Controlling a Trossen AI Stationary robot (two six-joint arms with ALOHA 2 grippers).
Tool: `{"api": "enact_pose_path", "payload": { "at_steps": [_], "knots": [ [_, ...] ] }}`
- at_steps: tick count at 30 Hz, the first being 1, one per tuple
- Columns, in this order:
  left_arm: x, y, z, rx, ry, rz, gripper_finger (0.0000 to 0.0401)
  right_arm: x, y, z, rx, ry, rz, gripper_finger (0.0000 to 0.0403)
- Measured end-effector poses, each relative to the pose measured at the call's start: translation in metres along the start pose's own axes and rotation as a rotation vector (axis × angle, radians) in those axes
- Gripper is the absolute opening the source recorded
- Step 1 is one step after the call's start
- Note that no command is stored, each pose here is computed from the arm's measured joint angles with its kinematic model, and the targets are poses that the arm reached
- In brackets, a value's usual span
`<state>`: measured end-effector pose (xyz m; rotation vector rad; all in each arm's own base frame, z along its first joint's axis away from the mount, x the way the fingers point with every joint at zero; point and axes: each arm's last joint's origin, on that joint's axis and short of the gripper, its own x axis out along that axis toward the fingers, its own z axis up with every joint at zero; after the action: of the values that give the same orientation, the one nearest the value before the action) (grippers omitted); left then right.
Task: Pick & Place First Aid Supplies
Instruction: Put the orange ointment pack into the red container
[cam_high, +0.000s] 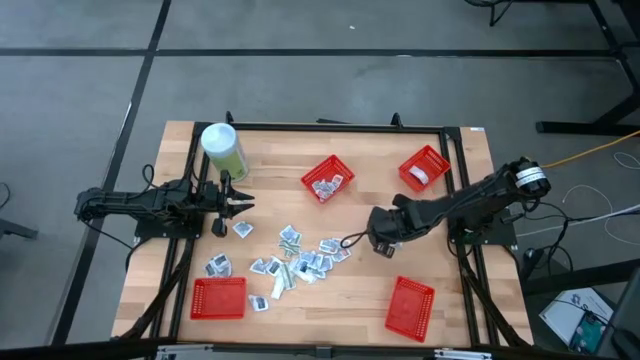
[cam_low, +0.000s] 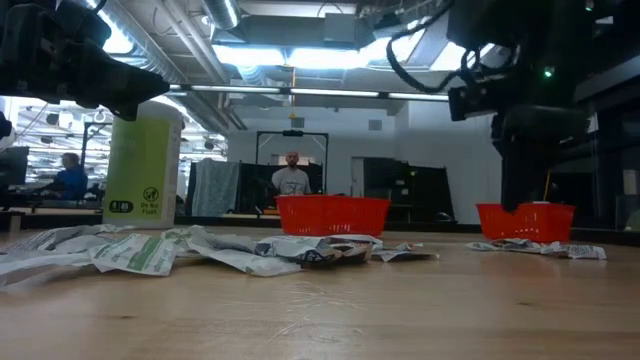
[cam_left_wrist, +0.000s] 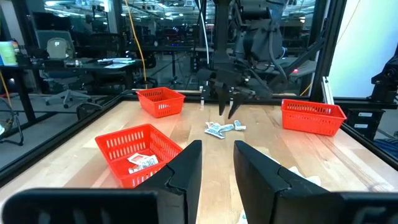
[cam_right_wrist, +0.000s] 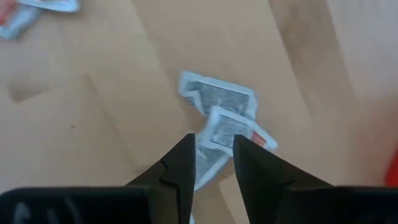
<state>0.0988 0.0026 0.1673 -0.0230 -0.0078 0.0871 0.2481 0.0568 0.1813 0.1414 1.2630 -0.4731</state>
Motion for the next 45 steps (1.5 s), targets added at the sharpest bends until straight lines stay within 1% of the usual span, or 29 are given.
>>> {"api": "enact_pose_path", "payload": {
  "at_steps": [5,13,19,25,28,32,34,36,41,43,45],
  "knots": [
    [0.0,0.0,0.0,0.0,-0.001,0.0,0.0088,0.012,-0.005,-0.01,0.025,0.003,-0.052,0.0109],
    [0.0,0.0,0.0,0.0,0.0,0.0,0.0088,0.029,-0.01,-0.012,0.077,-0.037,-0.005,0.0109],
    [0.0,0.0,0.0,0.0,0.0,0.0,0.0088,0.035,-0.015,-0.014,0.121,-0.031,-0.011,0.0109],
    [0.0,0.0,0.0,0.0,-0.001,0.0,0.0088,0.041,-0.017,-0.017,0.163,-0.004,0.049,0.0109],
    [0.0,0.0,0.0,0.0,0.0,0.0,0.0088,0.044,-0.018,-0.02,0.195,-0.004,0.051,0.0109],
    [0.0,0.0,0.0,0.0,-0.001,0.0,0.0088,0.045,-0.018,-0.021,0.201,-0.003,0.051,0.0107],
    [0.0,0.0,0.0,0.0,-0.001,0.0,0.0088,0.045,-0.017,-0.022,0.196,-0.005,0.055,0.0099],
    [0.0,0.0,0.0,0.0,-0.001,0.0,0.0088,0.045,-0.015,-0.022,0.19,-0.007,0.06,0.0082],
    [0.0,0.0,0.0,0.0,0.0,0.0,0.0088,0.045,-0.014,-0.022,0.188,0.001,0.084,0.0015],
    [0.0,0.0,0.0,0.0,0.0,0.0,0.0088,0.045,-0.014,-0.022,0.189,-0.001,0.089,0.0007],
    [0.0,0.0,0.0,0.0,0.0,0.0,0.0088,0.045,-0.013,-0.022,0.189,-0.002,0.092,0.0011]
  ]
}}
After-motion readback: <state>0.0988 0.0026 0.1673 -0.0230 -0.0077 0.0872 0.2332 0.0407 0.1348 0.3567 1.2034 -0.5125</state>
